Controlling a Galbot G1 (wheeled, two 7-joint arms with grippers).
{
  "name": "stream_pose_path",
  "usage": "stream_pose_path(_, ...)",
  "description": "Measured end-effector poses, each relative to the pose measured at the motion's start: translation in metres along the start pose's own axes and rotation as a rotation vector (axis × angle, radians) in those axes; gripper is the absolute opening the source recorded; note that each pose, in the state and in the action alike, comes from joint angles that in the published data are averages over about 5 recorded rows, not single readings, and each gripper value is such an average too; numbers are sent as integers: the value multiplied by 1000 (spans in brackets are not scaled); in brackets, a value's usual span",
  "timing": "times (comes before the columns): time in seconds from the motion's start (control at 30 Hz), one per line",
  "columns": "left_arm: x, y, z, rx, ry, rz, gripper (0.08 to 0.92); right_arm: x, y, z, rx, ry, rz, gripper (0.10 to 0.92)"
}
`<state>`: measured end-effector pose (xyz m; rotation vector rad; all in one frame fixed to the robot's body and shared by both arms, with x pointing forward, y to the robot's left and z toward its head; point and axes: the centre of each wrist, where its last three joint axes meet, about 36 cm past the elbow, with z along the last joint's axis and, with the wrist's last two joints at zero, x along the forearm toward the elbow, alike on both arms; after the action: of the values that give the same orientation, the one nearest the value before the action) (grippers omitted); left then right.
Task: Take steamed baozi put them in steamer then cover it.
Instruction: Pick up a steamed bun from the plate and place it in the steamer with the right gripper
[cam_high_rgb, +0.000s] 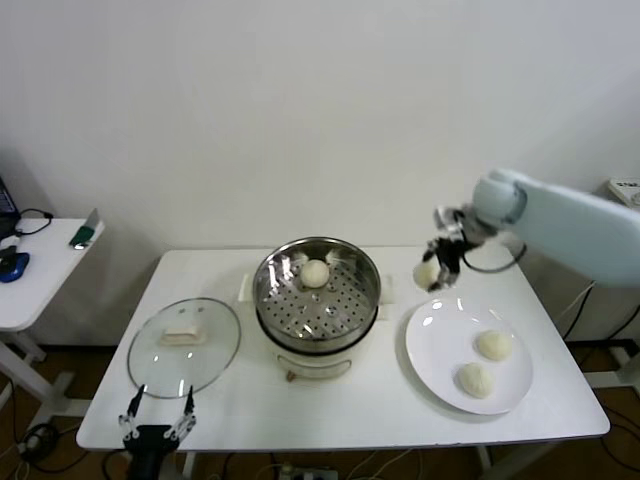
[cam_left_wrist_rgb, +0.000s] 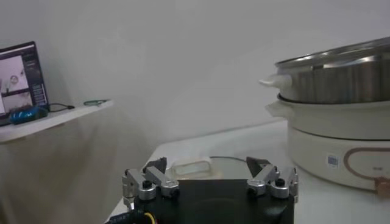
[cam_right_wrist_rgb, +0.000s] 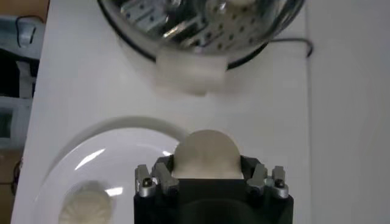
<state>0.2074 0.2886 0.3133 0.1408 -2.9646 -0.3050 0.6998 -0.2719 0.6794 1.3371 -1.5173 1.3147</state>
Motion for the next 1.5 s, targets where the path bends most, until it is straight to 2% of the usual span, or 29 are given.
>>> stream_pose_path(0.17, -2, -4, -3, 0, -10, 12, 823, 22, -22, -58, 45, -27, 21, 710)
stream_pose_path(0.33, -2, -5, -6, 6, -17, 17, 823, 19, -32, -117, 95, -42, 21, 705)
stream_pose_path(0.73, 3, 4, -3, 1, -11, 9, 823, -51, -25, -217, 187, -46, -51, 711)
stream_pose_path(1.13, -1, 8, -2, -8, -12, 10, 823, -126, 2, -251, 229, -38, -145, 712)
stream_pose_path(1.5, -7, 8, 1, -18, -7, 18, 823, -160, 17, -258, 237, -41, -186, 716)
